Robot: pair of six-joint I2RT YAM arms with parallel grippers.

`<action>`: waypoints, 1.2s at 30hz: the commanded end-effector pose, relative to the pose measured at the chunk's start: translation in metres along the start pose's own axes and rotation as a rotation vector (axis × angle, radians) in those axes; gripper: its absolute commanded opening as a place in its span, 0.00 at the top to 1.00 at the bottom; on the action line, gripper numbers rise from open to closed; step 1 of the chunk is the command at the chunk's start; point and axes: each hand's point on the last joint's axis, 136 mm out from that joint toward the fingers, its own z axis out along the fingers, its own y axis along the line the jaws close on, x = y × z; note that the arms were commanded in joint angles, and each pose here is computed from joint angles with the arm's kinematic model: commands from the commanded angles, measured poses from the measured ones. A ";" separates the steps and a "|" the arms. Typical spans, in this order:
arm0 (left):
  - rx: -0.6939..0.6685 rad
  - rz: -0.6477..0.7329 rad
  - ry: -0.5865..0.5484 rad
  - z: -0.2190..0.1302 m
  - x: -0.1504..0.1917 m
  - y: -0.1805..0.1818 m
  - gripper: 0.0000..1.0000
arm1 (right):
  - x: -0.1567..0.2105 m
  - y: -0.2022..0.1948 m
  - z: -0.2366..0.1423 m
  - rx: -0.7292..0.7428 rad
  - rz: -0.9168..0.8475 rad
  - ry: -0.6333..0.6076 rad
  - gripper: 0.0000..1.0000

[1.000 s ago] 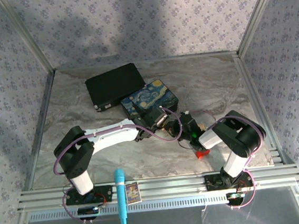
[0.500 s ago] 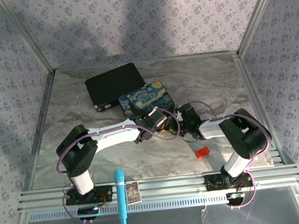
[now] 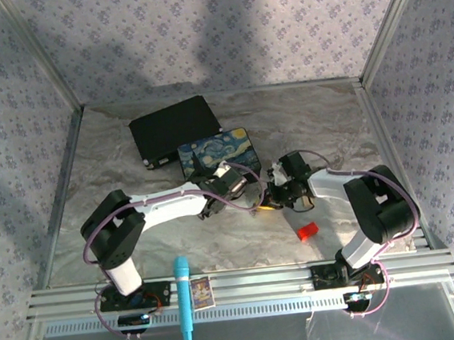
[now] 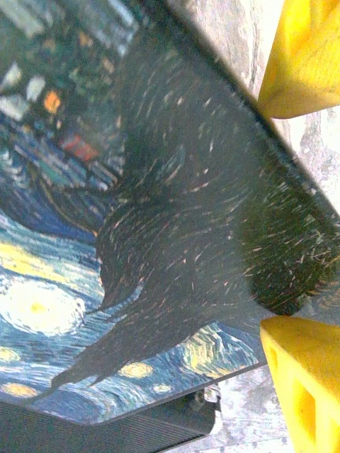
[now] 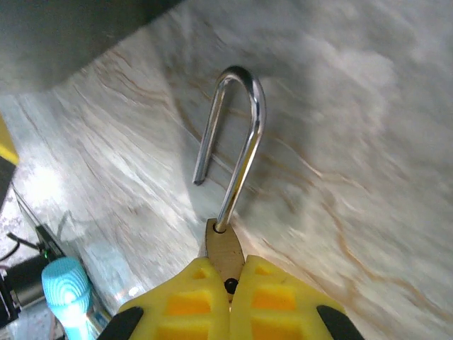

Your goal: Unlock a padlock with a key

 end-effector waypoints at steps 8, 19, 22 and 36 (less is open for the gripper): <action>-0.022 -0.070 -0.006 -0.007 0.006 0.019 0.26 | 0.078 -0.088 -0.032 0.432 0.157 0.248 0.96; -0.046 -0.127 -0.009 -0.010 0.013 0.040 0.26 | 0.057 -0.083 -0.047 0.501 0.109 0.163 0.71; -0.044 -0.154 -0.028 -0.014 0.012 0.047 0.25 | 0.046 -0.075 -0.053 0.497 0.076 0.107 0.66; 0.159 -0.378 -0.229 -0.053 -0.001 0.074 0.00 | -0.043 -0.018 -0.126 0.523 -0.157 -0.365 0.29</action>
